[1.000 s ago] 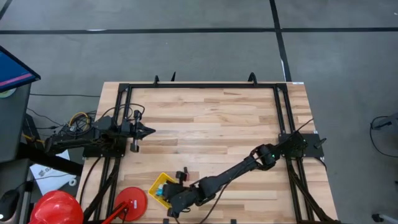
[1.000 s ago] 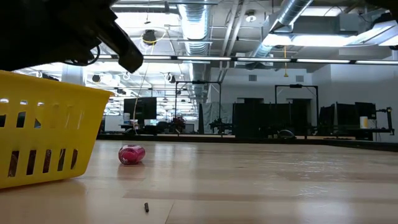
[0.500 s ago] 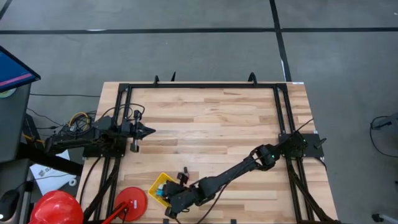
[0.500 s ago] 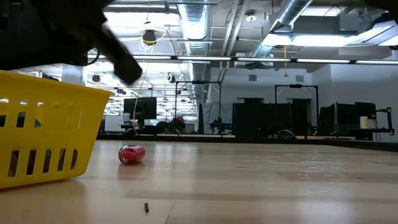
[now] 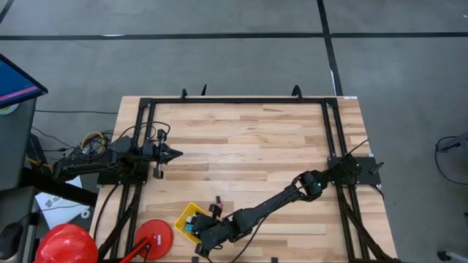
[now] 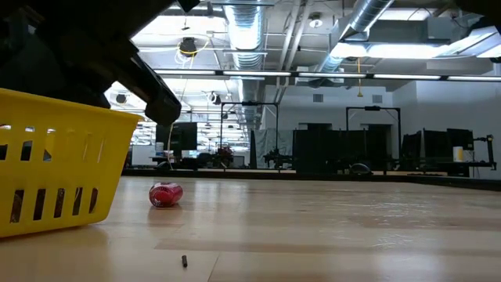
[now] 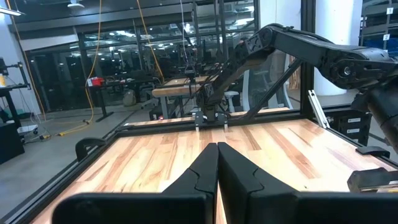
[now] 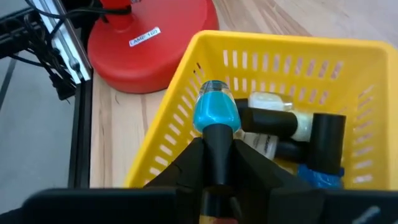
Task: Pick & Place Nail Polish
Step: Put the light blue nail polish into the yellow basket, then put the red nail polish into the yellow basket
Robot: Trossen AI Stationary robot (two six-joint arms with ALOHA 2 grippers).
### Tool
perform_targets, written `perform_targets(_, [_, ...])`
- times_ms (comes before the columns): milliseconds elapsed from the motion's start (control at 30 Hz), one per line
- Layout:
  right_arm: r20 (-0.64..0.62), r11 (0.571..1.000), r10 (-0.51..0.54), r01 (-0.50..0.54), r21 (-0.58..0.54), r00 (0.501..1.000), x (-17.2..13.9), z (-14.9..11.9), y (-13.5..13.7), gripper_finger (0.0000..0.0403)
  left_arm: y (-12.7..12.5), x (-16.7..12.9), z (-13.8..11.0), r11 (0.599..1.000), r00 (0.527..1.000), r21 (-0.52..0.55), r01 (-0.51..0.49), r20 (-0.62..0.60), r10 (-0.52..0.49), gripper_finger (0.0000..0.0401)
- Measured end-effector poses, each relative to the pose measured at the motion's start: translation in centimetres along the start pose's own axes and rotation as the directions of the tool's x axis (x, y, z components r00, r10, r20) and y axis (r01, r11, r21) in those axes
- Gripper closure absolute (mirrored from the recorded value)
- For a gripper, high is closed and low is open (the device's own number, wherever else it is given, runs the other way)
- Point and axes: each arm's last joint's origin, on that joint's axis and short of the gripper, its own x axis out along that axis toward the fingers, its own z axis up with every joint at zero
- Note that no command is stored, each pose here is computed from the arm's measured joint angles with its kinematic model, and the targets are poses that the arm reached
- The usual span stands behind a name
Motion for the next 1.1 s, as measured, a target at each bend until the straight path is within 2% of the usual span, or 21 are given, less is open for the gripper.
perform_targets(367, [-0.010,1.000,0.018,-0.018,-0.008,1.000,0.0,0.0,0.1,0.0277,0.0,0.0,0.0,1.000,1.000,0.000,0.000,0.000,0.000,0.0400])
perform_targets(533, [-0.006,0.997,0.029,-0.030,-0.077,1.000,-0.1,0.1,0.2,0.0252,0.0,0.0,0.0,1.000,1.000,0.000,0.000,0.000,0.000,0.0400])
perform_targets(667, [-0.016,0.983,0.029,-0.031,-0.179,0.999,-2.0,1.2,0.7,0.0235,0.0,0.0,0.0,1.000,1.000,0.000,0.000,0.000,0.000,0.0400])
perform_targets(800, [-0.052,0.943,-0.045,0.025,-0.331,0.998,-6.1,2.7,1.2,0.0224,0.0,0.0,0.0,1.000,1.000,0.000,0.000,0.000,0.000,0.0400])
perform_targets(933, [-0.055,0.861,-0.203,0.152,-0.485,0.978,-10.7,3.1,1.4,0.0219,0.0,0.0,0.0,1.000,1.000,0.000,0.000,0.000,0.000,0.0400])
perform_targets(1033, [-0.044,0.800,-0.327,0.251,-0.545,0.944,-14.1,3.0,1.3,0.0217,0.0,0.0,0.0,1.000,1.000,0.000,0.000,0.000,0.000,0.0400])
perform_targets(1100, [-0.047,0.778,-0.399,0.311,-0.545,0.916,-16.1,2.8,1.0,0.0216,0.0,0.0,0.0,1.000,1.000,0.000,0.000,0.000,0.000,0.0400])
